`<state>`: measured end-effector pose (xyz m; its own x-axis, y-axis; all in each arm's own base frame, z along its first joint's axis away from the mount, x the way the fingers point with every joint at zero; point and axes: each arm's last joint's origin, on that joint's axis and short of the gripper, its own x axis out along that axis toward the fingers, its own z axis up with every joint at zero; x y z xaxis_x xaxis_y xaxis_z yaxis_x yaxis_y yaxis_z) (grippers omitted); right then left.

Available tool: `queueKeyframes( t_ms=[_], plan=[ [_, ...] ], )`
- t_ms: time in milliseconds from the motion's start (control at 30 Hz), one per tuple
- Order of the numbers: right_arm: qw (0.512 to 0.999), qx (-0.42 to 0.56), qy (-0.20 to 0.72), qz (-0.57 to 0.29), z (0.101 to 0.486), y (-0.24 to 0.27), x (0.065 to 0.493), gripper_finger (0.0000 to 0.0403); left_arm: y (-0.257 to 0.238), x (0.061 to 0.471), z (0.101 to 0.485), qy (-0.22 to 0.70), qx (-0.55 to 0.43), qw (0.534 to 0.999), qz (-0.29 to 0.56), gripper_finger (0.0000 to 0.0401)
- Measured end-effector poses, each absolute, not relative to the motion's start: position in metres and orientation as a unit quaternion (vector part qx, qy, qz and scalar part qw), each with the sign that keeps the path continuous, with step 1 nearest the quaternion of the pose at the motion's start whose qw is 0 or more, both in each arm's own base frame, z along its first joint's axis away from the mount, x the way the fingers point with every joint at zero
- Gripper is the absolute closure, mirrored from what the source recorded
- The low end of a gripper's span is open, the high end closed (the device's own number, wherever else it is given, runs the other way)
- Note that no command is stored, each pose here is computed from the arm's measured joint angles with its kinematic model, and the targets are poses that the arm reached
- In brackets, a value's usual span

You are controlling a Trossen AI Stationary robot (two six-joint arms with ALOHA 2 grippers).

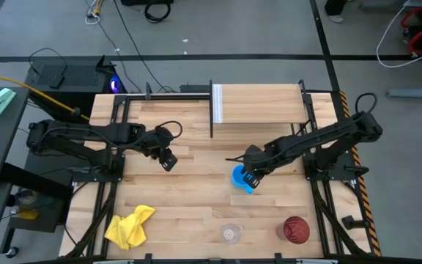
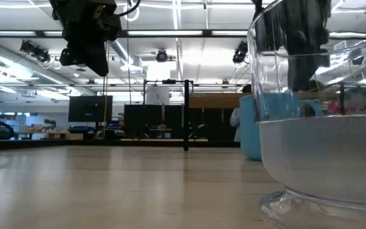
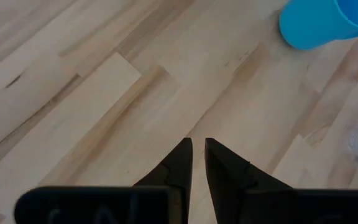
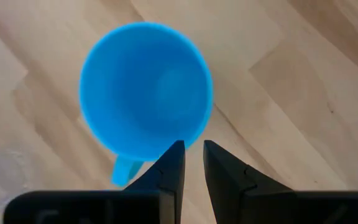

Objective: Stack small to large cups/mugs on shelf
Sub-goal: Adjust the blue mug

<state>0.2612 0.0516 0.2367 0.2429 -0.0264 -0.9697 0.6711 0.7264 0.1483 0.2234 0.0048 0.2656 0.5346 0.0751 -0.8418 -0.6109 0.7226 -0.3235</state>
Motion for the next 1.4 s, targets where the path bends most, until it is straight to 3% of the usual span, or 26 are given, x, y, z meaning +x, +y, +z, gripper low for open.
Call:
queueKeyframes(
  t_ms=[700, 900, 1200, 1400],
  plan=[
    [0.742, 0.292, 0.55, -0.247, 0.232, 0.034, 0.272, 0.0337, 0.005, 0.224, 0.266, 0.43, -0.305, 0.823, 0.213, 0.0346],
    [0.747, 0.276, 0.557, -0.237, 0.234, 0.034, 0.27, 0.0337, 0.005, 0.232, 0.272, 0.384, -0.312, 0.845, 0.201, 0.035],
    [0.705, 0.247, 0.611, -0.263, 0.235, 0.033, 0.251, 0.0337, 0.001, 0.236, 0.275, 0.366, -0.303, 0.861, 0.181, 0.0342],
    [0.726, 0.257, 0.589, -0.245, 0.221, 0.039, 0.254, 0.0337, 0.001, 0.236, 0.276, 0.365, -0.304, 0.862, 0.18, 0.0346]
  ],
)
